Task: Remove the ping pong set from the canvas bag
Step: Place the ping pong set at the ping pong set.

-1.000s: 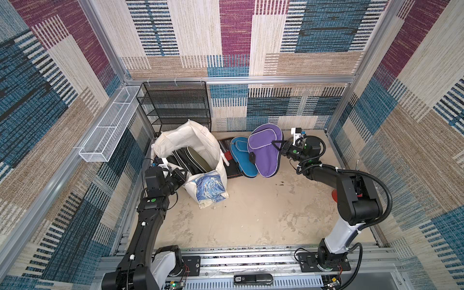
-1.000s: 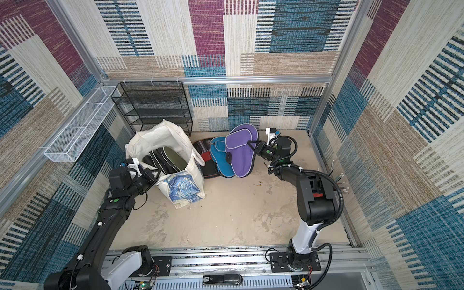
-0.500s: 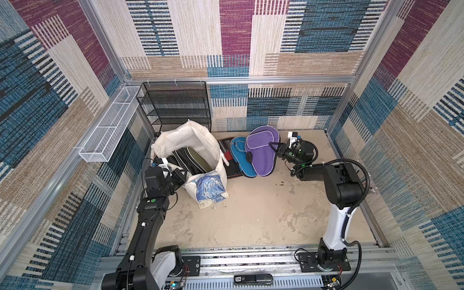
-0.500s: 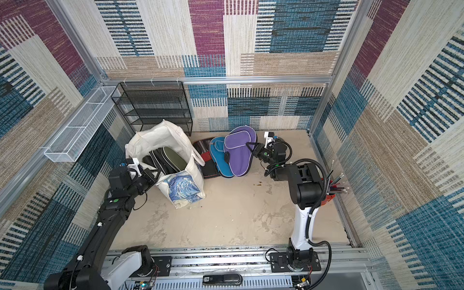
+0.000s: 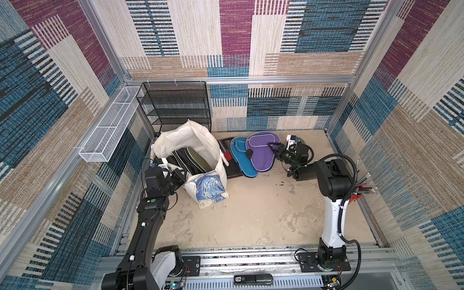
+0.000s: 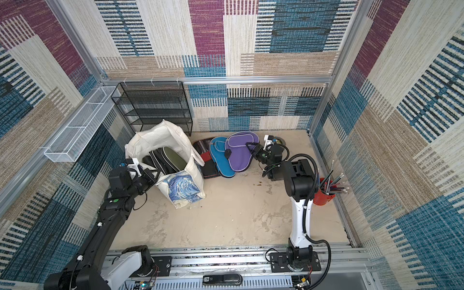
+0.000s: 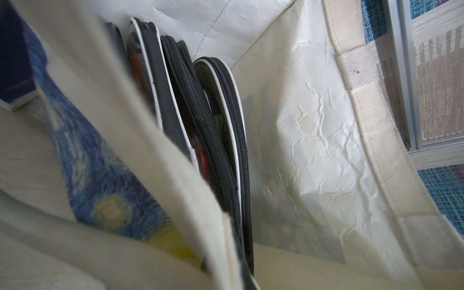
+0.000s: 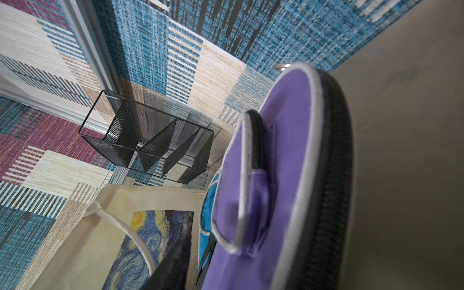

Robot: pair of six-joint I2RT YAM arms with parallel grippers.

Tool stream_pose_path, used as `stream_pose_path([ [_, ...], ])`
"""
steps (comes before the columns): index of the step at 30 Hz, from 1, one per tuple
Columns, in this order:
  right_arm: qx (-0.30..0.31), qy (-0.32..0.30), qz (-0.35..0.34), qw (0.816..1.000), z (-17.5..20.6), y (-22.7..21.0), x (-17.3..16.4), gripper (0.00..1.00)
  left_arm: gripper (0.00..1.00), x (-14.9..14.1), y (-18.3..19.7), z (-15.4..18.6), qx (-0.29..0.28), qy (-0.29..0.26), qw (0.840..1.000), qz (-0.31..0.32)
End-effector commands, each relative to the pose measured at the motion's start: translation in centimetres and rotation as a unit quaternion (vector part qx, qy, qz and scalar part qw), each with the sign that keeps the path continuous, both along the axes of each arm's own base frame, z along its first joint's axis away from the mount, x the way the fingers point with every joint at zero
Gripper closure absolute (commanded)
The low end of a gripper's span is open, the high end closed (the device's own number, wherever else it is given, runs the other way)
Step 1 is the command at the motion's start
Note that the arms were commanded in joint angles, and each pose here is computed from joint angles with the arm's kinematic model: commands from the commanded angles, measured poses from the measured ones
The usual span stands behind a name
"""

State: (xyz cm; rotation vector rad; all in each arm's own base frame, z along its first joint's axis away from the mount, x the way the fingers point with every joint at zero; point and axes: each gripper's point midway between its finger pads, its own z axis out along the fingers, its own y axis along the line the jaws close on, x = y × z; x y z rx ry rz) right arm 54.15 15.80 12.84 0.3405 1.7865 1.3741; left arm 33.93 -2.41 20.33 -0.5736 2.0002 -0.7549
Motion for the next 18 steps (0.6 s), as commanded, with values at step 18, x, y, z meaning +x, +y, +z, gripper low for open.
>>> stream_pose_path([
  [18,-0.180,0.087,-0.017,0.980,-5.4,1.0,1.1,0.00,1.00,0.3,0.4,1.0,0.017,-0.022,1.000,0.004],
])
